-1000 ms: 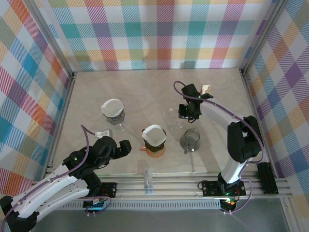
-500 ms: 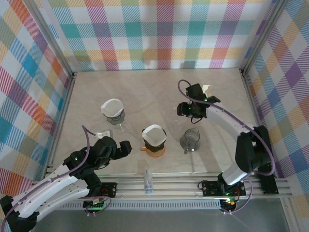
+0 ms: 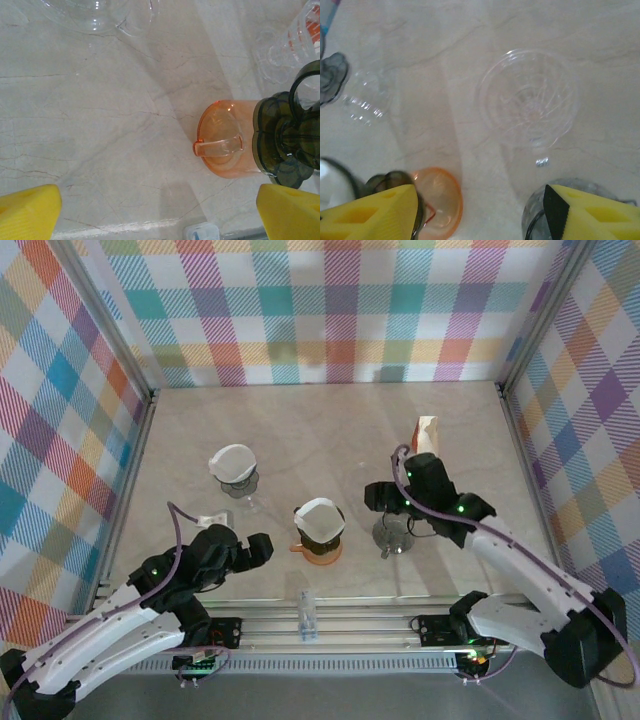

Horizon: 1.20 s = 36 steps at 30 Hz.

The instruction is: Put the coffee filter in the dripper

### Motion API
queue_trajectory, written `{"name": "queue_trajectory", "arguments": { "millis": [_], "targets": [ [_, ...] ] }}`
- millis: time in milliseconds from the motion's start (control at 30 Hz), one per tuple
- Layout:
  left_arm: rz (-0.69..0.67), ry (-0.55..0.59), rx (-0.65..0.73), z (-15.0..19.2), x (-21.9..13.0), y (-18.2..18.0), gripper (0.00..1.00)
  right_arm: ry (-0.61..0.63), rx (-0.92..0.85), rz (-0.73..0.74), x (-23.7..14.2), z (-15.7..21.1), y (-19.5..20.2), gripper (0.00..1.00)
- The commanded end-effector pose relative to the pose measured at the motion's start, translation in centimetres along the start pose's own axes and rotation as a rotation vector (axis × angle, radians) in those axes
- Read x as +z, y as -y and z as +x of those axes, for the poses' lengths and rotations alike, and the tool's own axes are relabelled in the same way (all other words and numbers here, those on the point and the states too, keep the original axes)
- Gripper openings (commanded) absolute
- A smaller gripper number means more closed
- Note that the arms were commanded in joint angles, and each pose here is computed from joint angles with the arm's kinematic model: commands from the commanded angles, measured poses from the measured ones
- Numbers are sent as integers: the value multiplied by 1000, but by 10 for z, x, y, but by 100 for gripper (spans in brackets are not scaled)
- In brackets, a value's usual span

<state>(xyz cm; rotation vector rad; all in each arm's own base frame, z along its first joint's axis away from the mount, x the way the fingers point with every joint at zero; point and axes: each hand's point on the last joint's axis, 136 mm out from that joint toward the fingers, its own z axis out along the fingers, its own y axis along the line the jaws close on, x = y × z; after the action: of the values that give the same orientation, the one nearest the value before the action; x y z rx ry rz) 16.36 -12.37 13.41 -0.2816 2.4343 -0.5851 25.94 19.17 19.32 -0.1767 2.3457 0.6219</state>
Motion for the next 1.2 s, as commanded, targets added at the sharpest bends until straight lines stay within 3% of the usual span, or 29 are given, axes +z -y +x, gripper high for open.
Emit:
{"name": "queue_trajectory", "arguments": {
  "millis": [0, 167, 400, 700, 1167],
  "targets": [
    [-10, -9, -55, 10, 5, -14, 100, 7, 21, -17, -5, 17, -5, 69],
    [49, -45, -143, 30, 17, -19, 100, -37, -9, -44, -6, 67, -11, 70],
    [97, -104, -165, 46, 29, -15, 100, -72, -98, -115, -6, 109, -32, 69],
    [107, -139, -159, 52, 35, -10, 91, -131, -169, -189, 23, 155, -55, 70],
    [146, -90, -139, 25, 5, 10, 98, -99, -184, -198, 60, 182, -60, 72]
  ]
}}
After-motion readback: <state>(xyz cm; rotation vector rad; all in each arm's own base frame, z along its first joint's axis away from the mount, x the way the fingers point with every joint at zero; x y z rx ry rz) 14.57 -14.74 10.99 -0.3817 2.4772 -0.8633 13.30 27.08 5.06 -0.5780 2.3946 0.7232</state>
